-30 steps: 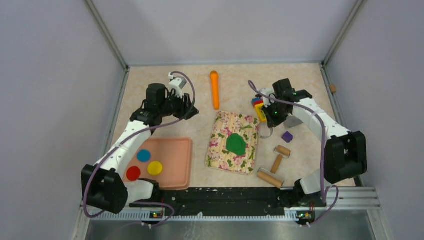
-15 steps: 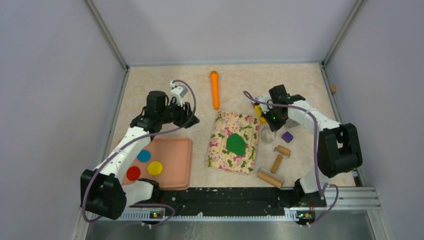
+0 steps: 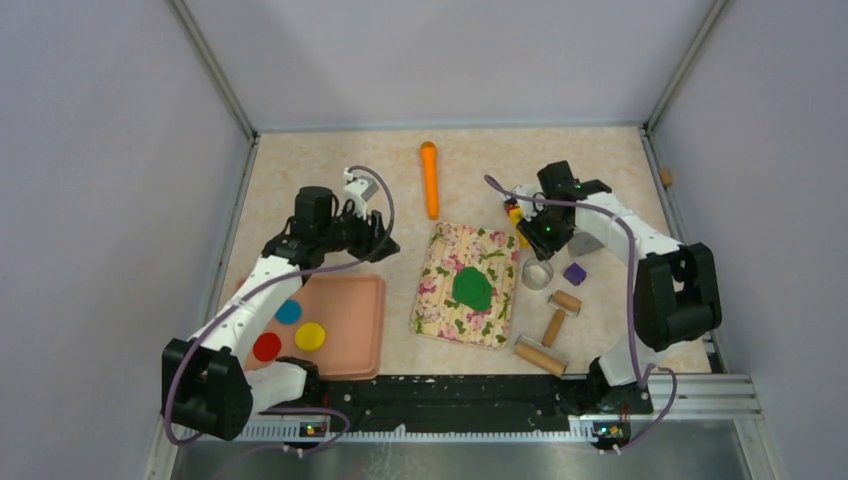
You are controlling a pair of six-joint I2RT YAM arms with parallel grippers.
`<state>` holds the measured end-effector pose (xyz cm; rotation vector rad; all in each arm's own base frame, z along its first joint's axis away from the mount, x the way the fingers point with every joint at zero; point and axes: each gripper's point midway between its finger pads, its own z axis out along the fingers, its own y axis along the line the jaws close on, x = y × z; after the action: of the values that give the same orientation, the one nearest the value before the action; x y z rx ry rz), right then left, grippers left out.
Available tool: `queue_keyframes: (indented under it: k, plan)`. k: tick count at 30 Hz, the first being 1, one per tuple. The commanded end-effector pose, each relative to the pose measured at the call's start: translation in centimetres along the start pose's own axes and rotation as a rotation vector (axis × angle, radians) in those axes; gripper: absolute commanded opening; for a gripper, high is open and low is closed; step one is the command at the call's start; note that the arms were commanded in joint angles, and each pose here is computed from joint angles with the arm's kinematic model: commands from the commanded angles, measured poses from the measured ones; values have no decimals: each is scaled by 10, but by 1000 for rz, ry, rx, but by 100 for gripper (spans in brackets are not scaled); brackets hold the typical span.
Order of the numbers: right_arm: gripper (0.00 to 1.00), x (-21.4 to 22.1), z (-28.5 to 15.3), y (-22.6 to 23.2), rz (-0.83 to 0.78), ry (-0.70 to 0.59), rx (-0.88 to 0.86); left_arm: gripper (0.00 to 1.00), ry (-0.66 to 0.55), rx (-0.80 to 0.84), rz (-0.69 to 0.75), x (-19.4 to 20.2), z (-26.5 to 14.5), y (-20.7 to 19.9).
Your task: Roll out the dumpling wrappers from the dough
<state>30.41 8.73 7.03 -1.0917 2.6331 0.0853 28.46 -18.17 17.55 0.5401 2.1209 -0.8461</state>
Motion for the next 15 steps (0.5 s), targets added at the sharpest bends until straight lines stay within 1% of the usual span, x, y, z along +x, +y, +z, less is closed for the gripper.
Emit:
queue_keyframes:
  k: [1,3,4,6,7,9,10,12,15]
  plan:
    - [39,-32,-56,8,-39,-190,-15,51,-15,26,5,3,1,-3]
    - [41,-38,-70,18,-57,-271,-31,51,-5,-12,-40,9,6,4]
    - [43,-41,-77,23,-75,-312,-27,52,-2,-38,-82,12,8,8]
    - [50,-49,-90,36,-123,-401,8,52,1,-77,-148,19,14,16]
    - [56,-50,-92,47,-154,-431,14,52,6,-86,-175,23,18,18]
    - [65,-56,-91,71,-211,-480,4,52,41,-88,-218,33,27,18]
    - [68,-57,-88,85,-235,-486,-17,52,60,-87,-236,38,32,17]
    - [69,-58,-76,108,-255,-468,-57,52,89,-78,-260,44,43,15]
    - [69,-64,-56,125,-202,-421,-86,52,116,-86,-298,49,57,15]
